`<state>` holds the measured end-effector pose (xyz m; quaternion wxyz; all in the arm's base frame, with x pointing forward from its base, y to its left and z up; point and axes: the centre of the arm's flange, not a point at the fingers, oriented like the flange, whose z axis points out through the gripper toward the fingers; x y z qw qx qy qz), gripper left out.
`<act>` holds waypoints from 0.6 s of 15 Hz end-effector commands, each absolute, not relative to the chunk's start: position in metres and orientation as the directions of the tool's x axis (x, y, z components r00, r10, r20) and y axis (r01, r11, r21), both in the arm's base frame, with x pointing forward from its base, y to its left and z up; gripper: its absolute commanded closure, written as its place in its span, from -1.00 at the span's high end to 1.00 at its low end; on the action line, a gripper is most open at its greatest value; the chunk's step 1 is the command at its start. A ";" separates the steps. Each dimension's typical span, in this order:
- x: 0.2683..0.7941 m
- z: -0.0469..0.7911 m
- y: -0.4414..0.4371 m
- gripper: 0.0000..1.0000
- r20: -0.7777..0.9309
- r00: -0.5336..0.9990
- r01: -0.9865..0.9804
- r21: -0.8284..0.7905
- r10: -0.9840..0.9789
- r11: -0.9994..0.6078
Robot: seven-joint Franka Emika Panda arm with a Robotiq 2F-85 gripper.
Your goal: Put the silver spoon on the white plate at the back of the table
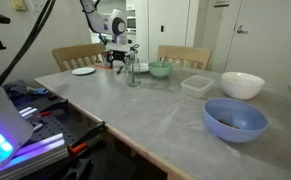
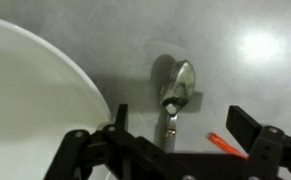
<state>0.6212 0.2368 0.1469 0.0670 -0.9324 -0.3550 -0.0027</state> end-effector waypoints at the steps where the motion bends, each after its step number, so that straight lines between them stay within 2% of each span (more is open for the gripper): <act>1: 0.620 0.142 0.238 1.00 0.057 0.746 0.666 -0.090 0.663 -0.741; 6: 0.625 0.143 0.241 0.99 0.053 0.744 0.668 -0.064 0.666 -0.741; 9: 0.628 0.145 0.243 0.85 0.053 0.743 0.670 -0.053 0.668 -0.741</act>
